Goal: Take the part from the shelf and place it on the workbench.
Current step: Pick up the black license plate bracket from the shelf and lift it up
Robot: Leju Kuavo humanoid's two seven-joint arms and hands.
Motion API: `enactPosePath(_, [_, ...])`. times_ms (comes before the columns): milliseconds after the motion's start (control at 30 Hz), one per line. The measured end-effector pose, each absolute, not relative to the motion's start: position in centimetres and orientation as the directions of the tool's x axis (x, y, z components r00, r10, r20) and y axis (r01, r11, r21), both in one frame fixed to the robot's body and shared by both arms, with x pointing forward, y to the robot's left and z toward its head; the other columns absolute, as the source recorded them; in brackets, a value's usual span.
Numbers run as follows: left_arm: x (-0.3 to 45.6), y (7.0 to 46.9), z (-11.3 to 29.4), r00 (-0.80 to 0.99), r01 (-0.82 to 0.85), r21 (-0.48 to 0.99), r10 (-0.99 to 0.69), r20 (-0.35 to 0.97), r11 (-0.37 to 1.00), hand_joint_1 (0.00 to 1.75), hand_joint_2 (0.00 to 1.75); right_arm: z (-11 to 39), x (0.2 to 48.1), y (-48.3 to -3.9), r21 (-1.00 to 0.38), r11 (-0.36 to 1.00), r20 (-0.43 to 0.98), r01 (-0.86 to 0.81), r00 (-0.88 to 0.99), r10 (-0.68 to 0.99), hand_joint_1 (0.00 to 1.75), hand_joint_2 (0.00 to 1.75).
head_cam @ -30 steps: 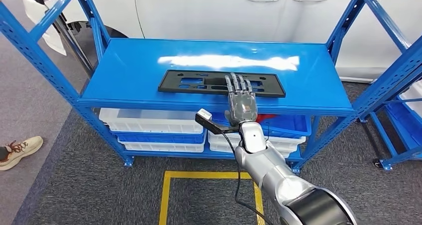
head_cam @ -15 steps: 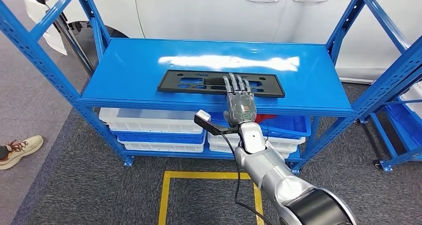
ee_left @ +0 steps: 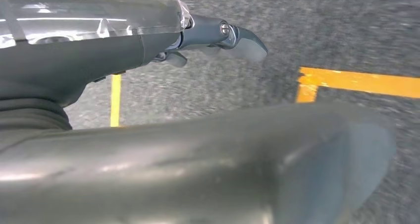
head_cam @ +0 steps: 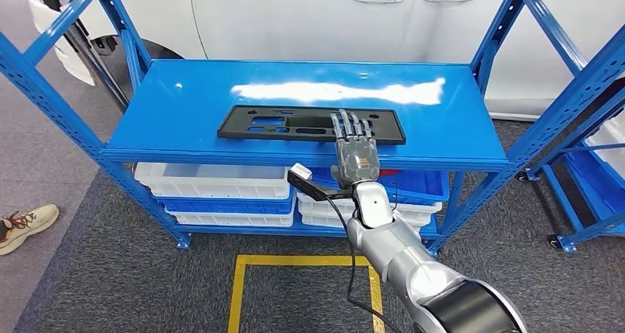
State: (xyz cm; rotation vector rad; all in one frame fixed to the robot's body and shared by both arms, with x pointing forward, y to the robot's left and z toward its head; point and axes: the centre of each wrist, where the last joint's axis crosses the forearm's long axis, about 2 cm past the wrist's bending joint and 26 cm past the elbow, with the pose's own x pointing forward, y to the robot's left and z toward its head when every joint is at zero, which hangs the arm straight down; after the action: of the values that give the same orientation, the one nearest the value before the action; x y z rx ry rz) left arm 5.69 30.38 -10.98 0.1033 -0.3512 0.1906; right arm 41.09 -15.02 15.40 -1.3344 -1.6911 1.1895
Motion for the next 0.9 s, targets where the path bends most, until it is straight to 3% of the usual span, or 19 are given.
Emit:
enactPosePath(400, [5.64, 30.33, -10.99, 0.891, -0.169, 0.043, 0.133, 0.434, 0.985, 0.0, 0.0, 15.08, 40.88, -14.99, -0.934, 0.064, -0.032, 0.351, -0.261, 0.965, 0.0, 1.75])
enactPosePath(900, [5.66, 30.61, -10.98, 0.9, -0.176, 0.08, 0.127, 0.418, 0.981, 0.0, 0.0, 15.71, 41.06, -14.32, -0.93, 0.078, -0.026, 0.358, -0.277, 0.961, 0.0, 1.75])
